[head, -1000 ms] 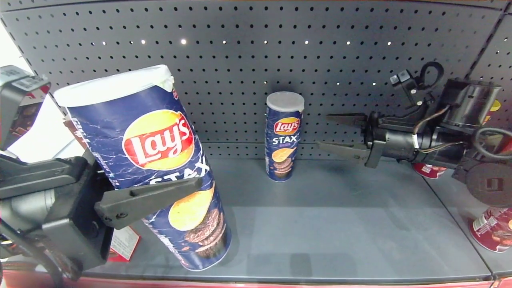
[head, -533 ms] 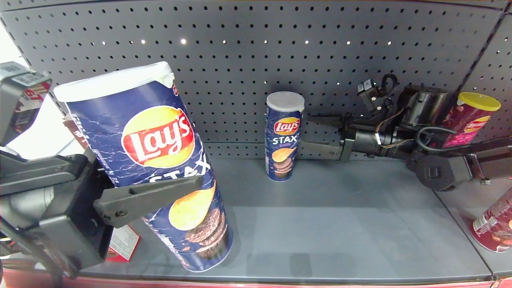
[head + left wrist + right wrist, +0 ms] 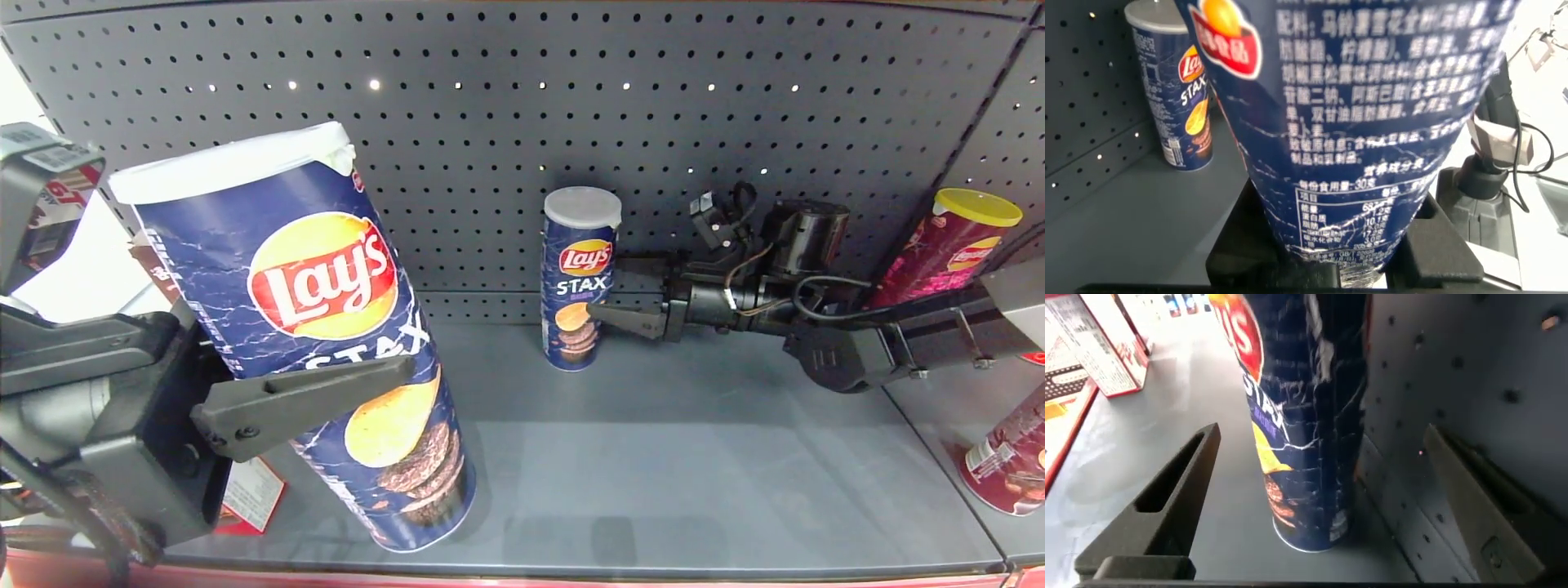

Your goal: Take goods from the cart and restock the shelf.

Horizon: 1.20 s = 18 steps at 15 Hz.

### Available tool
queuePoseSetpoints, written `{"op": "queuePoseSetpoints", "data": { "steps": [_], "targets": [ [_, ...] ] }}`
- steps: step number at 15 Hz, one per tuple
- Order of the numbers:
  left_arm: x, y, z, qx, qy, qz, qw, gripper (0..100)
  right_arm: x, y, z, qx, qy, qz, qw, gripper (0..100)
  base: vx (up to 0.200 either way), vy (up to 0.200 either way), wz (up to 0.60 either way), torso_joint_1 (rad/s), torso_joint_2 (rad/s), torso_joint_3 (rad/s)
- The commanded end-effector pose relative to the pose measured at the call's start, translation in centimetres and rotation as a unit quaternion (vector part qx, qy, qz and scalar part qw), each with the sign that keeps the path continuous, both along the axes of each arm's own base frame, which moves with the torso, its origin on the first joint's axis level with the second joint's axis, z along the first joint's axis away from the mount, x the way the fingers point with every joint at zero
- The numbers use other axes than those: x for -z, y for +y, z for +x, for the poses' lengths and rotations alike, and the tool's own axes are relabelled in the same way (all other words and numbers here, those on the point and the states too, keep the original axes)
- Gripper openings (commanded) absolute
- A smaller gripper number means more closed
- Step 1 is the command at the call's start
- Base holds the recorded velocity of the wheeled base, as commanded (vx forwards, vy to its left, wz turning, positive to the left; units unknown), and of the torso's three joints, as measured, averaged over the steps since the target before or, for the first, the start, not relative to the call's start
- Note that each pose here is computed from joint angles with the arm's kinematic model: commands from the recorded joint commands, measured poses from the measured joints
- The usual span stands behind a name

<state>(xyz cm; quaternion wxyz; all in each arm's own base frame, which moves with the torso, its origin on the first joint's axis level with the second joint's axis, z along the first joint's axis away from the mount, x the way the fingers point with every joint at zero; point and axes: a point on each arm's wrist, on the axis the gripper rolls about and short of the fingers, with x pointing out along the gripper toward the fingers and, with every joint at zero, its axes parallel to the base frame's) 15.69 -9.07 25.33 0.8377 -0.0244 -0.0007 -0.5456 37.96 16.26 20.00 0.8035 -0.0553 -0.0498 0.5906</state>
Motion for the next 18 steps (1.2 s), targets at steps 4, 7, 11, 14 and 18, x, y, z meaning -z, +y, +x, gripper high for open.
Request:
{"op": "queuePoseSetpoints", "data": {
  "steps": [4,7,11,14,18],
  "targets": [
    [0.0,0.0,0.0,-0.001,0.0,0.0,1.0,0,1.9,1.8,0.7,-0.017,0.011,-0.004,1.0,100,0.0,0.0,0.0,0.0,0.0,0.0],
    [-0.1,0.0,0.1,-0.001,-0.004,-0.003,1.0,0,2.8,2.7,0.9,-0.025,0.013,-0.005,1.0,100,0.0,0.0,0.0,0.0,0.0,0.0],
    [-0.1,0.0,0.0,-0.002,-0.005,-0.003,1.0,0,2.9,3.7,1.3,-0.031,0.008,-0.003,0.999,100,0.0,0.0,0.0,0.0,0.0,0.0],
    [0.0,0.0,0.0,-0.002,-0.004,-0.003,1.0,0,3.1,4.2,1.3,-0.032,0.008,-0.003,0.999,100,0.0,0.0,0.0,0.0,0.0,0.0],
    [0.1,0.0,0.0,-0.002,-0.003,-0.003,1.0,0,2.8,4.8,1.8,-0.036,0.0,0.002,0.999,100,0.0,0.0,0.0,0.0,0.0,0.0]
  ]
}}
